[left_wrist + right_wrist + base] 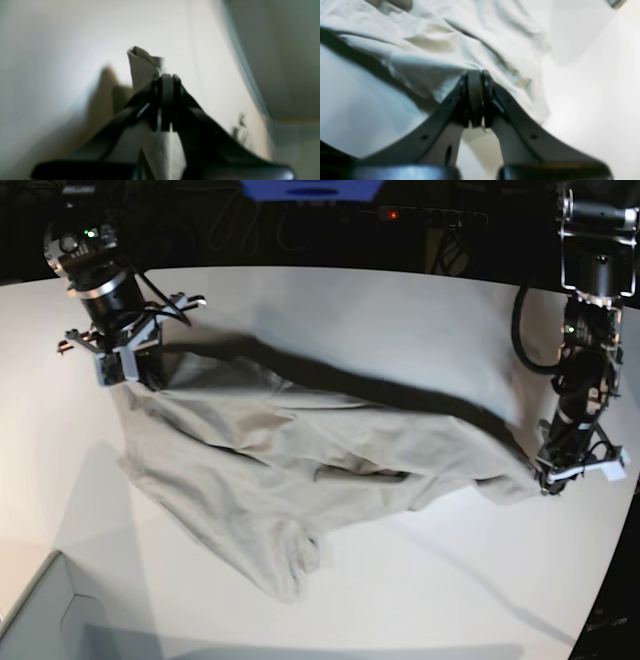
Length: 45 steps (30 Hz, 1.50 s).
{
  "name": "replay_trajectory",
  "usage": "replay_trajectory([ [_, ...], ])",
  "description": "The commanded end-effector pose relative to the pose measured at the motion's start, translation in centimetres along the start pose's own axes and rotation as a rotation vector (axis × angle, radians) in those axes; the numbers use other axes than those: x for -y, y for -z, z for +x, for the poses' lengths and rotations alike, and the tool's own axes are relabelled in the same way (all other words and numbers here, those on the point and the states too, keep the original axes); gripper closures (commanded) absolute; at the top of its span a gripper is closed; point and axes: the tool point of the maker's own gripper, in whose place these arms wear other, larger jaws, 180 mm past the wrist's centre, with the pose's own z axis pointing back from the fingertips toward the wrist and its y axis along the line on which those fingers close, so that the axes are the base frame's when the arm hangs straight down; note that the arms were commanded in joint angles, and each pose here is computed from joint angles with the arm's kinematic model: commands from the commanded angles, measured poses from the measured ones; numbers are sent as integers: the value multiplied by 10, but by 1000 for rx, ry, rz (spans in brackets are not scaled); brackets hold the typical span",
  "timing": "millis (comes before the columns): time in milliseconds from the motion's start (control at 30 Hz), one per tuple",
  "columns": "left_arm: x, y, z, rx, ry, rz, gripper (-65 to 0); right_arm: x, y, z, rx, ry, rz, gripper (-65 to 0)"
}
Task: Layout the t-shirt on the table in an organized manner, then fold the t-shirt properly
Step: 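Pull the held shirt edge taut between both grippers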
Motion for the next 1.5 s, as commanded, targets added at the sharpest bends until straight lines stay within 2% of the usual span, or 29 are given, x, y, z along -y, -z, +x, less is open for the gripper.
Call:
replay_trajectory([
  [0, 7, -7, 29, 74, 13, -17, -2, 3, -3, 11, 45, -8, -3, 0],
  [200, 10, -50, 69, 189, 7, -13, -2, 31, -3, 26, 84, -27, -73, 0],
  [367, 4, -66, 90, 248, -4, 15, -2, 61, -2, 49, 147, -31, -155, 0],
  [467, -2, -61, 89, 244, -12, 33, -2, 69, 1, 63, 184, -36, -173, 0],
  [633, 2, -29, 75, 201, -36, 49, -5, 71, 7, 79, 223, -36, -176, 0],
  [767, 3, -7, 57, 144, -29, 70, -5, 70, 7, 77, 219, -32, -175, 0],
  [933, 0, 1, 47, 117, -23, 89, -14, 64, 6, 64, 187, -15, -166, 0],
  [1000, -8, 4, 45, 109, -30, 112, -60, 64, 5, 62, 181, -13, -164, 0],
  [1100, -13, 15, 27, 66, -31, 138, -220, 57, 12, 56, 166, -7, -138, 0],
  [1200, -20, 21, 18, 40, -21, 165, -350, 57, 15, 51, 155, 1, -135, 0],
  [1267, -19, 21, 17, 40, -23, 161, -378, 57, 16, 49, 149, 4, -134, 0],
  [1467, -2, -1, 12, 41, 3, 85, -380, 58, 18, 53, 160, 4, -136, 0],
])
